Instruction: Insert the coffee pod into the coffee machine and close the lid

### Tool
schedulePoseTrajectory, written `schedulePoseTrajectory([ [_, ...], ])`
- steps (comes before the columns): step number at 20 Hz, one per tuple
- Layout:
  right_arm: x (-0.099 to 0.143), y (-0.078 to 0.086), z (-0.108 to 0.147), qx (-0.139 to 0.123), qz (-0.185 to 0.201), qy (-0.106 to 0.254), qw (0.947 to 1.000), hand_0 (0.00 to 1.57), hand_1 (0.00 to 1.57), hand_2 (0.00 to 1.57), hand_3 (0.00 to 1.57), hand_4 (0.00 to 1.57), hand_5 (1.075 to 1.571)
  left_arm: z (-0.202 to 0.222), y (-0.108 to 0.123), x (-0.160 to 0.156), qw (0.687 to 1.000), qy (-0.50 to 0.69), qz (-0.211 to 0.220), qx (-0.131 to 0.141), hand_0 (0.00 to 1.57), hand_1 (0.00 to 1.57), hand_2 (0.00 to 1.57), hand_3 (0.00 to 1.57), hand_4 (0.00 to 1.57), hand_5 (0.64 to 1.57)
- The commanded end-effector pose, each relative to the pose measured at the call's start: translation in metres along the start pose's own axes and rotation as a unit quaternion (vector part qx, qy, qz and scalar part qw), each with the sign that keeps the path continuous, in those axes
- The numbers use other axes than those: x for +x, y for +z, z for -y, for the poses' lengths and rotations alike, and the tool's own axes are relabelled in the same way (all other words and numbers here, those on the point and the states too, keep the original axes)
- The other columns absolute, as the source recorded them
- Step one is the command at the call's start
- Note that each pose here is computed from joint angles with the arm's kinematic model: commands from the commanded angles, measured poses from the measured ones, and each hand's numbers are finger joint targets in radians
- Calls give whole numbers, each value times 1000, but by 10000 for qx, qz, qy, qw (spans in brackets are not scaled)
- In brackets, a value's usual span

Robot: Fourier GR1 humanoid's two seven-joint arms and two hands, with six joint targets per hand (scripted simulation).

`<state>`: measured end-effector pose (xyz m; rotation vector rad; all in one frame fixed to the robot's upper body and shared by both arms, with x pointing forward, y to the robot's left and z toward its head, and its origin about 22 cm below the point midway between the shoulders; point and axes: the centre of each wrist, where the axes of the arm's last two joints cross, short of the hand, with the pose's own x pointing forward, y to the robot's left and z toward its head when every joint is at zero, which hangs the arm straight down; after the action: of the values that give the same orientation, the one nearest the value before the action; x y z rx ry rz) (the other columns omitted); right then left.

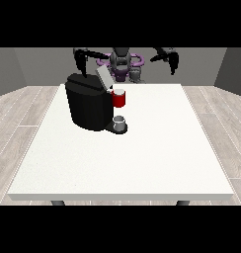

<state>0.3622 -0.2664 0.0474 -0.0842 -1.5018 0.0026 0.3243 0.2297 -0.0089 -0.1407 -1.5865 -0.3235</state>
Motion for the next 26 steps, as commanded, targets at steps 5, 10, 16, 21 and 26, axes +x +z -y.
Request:
schedulePoseTrajectory([
  [5,14,-12,-25,542,138,157,9983,0,0,0,0,0,1571,-17,16,26,9993,-141,238,235,0,0,0,0,360,1571],
  [10,33,-24,-32,631,211,254,9975,0,0,0,0,0,1571,-25,27,29,9979,-203,366,486,0,0,0,0,376,1571],
  [16,17,-23,-62,595,308,325,9972,0,0,0,0,79,1571,-6,38,27,9985,-277,265,383,0,0,0,0,312,1571],
  [21,51,-40,-39,678,787,626,9926,0,0,0,0,127,1571,-15,25,50,9969,-405,466,489,0,0,0,0,348,1571],
  [26,72,-44,-66,872,1015,889,9870,0,0,0,0,119,1571,-14,29,41,9968,-400,520,454,0,0,0,0,372,1571],
])
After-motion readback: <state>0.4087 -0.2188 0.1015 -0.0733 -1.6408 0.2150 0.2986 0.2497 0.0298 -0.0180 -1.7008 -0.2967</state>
